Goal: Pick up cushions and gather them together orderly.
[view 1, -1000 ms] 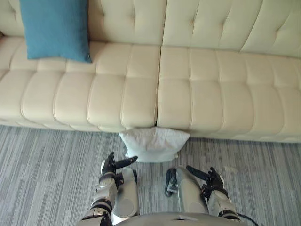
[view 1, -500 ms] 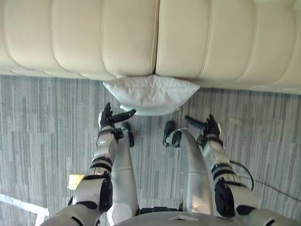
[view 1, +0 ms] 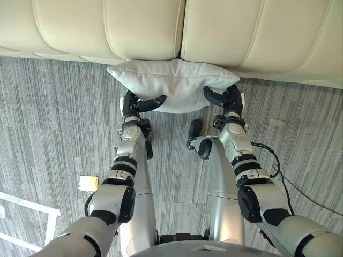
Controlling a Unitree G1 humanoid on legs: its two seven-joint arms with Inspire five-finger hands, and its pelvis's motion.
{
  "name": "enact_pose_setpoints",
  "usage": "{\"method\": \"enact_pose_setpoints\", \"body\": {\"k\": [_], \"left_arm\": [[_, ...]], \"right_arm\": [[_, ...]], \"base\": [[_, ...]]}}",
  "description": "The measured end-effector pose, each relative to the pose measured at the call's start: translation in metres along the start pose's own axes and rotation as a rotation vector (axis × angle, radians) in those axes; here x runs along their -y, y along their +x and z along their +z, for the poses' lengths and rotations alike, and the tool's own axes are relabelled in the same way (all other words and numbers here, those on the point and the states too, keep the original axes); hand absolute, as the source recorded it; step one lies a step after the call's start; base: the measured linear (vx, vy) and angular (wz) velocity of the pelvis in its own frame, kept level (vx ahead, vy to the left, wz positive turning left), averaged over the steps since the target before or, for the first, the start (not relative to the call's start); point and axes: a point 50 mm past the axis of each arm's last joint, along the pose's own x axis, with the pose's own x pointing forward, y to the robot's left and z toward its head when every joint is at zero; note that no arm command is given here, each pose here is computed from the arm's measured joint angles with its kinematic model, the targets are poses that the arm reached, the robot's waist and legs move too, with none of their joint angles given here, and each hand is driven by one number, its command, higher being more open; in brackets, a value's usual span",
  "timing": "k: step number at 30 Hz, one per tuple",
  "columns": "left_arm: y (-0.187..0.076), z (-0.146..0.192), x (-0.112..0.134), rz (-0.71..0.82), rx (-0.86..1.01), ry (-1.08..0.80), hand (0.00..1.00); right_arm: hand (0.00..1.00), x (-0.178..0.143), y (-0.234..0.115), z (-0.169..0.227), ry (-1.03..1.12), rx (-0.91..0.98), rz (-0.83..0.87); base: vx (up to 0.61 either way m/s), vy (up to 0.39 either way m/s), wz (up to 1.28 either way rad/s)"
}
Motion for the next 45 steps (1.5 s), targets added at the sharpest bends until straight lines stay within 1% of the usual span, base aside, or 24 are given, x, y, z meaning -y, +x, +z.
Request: {"method": "enact_pose_setpoints", "body": {"k": [3, 6, 9, 12, 13, 14, 15, 17, 19, 21, 23, 29, 35, 41, 45], "left_arm": [[-0.004, 0.001, 0.007, -0.022, 0.020, 0.009, 0.00], [-0.011, -0.001, 0.007, -0.043, 0.035, 0.011, 0.00], [-0.026, -0.007, 0.010, -0.091, 0.059, 0.005, 0.00], [-0.040, -0.008, 0.014, -0.137, 0.095, -0.003, 0.00], [-0.050, -0.012, 0.015, -0.165, 0.109, -0.009, 0.00], [-0.054, -0.014, 0.015, -0.174, 0.112, -0.013, 0.00], [-0.065, -0.017, 0.012, -0.189, 0.118, -0.032, 0.00], [-0.072, -0.021, 0.010, -0.195, 0.114, -0.049, 0.00], [-0.090, -0.040, -0.001, -0.183, 0.059, -0.085, 0.00], [-0.102, -0.051, -0.007, -0.175, 0.022, -0.089, 0.00], [-0.122, -0.067, -0.015, -0.171, -0.032, -0.089, 0.00], [-0.150, -0.080, -0.024, -0.190, -0.090, -0.107, 0.00], [-0.168, -0.091, -0.029, -0.193, -0.151, -0.139, 0.00], [-0.175, -0.096, -0.025, -0.208, -0.178, -0.148, 0.00], [-0.176, -0.097, -0.029, -0.204, -0.186, -0.130, 0.00]], "right_arm": [[0.00, 0.000, -0.007, -0.007, -0.042, 0.008, 0.029], [0.00, 0.007, -0.014, -0.014, -0.042, 0.006, 0.018], [0.00, 0.023, -0.030, -0.026, -0.030, 0.015, -0.005], [0.00, 0.035, -0.045, -0.028, -0.012, 0.047, -0.021], [0.00, 0.045, -0.058, -0.031, -0.020, 0.076, -0.035], [0.00, 0.048, -0.063, -0.031, -0.021, 0.086, -0.040], [0.00, 0.055, -0.074, -0.031, -0.039, 0.110, -0.045], [0.00, 0.058, -0.081, -0.031, -0.052, 0.125, -0.042], [0.00, 0.067, -0.102, -0.037, -0.127, 0.132, -0.027], [0.00, 0.071, -0.115, -0.042, -0.171, 0.128, -0.018], [0.00, 0.081, -0.135, -0.048, -0.233, 0.110, -0.008], [0.00, 0.094, -0.162, -0.052, -0.319, 0.091, -0.009], [0.00, 0.101, -0.176, -0.051, -0.379, 0.089, -0.008], [0.00, 0.100, -0.171, -0.043, -0.393, 0.130, -0.016], [0.00, 0.097, -0.162, -0.050, -0.395, 0.105, -0.010]], "base": [[0.00, 0.071, 0.01], [0.00, 0.038, 0.04], [0.00, 0.000, 0.00], [0.03, 0.021, -0.04], [0.08, 0.031, -0.06], [0.10, 0.026, -0.09], [0.08, 0.017, -0.07], [0.10, 0.009, -0.12], [0.20, 0.016, -0.21], [0.15, 0.016, -0.20], [0.14, 0.020, -0.25], [0.07, 0.000, -0.29], [0.04, -0.086, -0.12], [0.14, 0.016, -0.08], [0.29, 0.124, -0.55]]}}
